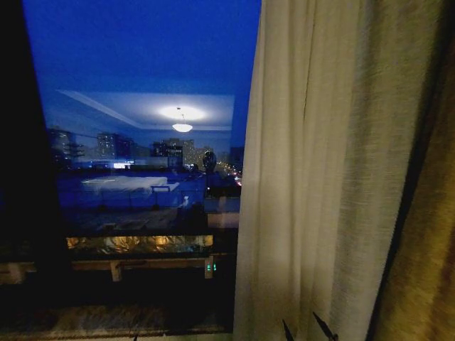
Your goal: Open the curtains by pulling them apart, changing their state from closed to fully open.
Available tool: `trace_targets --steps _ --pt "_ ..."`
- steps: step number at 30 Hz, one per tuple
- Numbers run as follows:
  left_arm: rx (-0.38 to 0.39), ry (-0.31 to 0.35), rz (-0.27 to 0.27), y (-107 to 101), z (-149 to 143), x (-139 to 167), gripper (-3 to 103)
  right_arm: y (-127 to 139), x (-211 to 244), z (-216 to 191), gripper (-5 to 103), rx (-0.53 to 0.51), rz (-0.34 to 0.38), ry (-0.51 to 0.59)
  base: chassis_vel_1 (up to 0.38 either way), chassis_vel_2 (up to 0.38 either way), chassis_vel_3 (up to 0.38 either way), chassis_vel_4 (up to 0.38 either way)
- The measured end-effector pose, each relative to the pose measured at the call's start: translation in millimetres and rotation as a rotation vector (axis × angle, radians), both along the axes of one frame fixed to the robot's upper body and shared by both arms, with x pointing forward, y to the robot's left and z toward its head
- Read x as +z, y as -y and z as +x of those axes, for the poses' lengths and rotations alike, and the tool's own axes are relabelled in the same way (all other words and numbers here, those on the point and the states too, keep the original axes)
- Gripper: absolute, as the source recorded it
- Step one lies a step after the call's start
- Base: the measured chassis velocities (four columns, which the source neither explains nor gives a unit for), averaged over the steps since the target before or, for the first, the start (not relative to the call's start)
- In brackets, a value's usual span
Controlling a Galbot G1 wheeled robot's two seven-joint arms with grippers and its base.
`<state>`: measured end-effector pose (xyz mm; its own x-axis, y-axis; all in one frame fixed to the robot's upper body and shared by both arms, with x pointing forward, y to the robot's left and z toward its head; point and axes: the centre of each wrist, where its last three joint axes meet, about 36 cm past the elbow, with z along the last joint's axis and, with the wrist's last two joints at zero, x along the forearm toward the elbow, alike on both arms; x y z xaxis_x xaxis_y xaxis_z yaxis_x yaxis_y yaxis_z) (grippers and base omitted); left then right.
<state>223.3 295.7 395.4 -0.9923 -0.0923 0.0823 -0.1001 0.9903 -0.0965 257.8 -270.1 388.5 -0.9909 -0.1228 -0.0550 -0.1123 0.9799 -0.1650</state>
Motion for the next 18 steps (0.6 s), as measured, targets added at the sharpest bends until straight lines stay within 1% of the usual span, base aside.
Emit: trace_targets --steps 2,7,9,10,13,18 --pt "0.002 -0.002 -0.001 0 0 -1 100 -8 5 0 100 0.004 0.012 -0.036 0.0 0.0 0.0 0.0" --pt "0.005 -0.005 -0.001 0 -2 -3 100 -17 11 12 100 -0.019 0.031 -0.057 0.0 0.0 0.0 0.0" --pt "0.01 -0.008 0.002 -1 -5 -5 100 -25 18 29 100 -0.037 0.058 -0.07 0.0 0.0 0.0 0.0" --pt "0.01 -0.008 0.002 -1 -5 -5 100 -25 18 29 100 -0.037 0.058 -0.07 0.0 0.0 0.0 0.0" --pt "0.018 -0.018 0.011 -2 -9 -9 100 -35 24 49 100 -0.058 0.097 -0.079 0.0 0.0 0.0 0.0" --pt "0.024 -0.032 0.02 -2 -13 -13 100 -40 19 61 100 -0.053 0.115 -0.088 0.0 0.0 0.0 0.0"
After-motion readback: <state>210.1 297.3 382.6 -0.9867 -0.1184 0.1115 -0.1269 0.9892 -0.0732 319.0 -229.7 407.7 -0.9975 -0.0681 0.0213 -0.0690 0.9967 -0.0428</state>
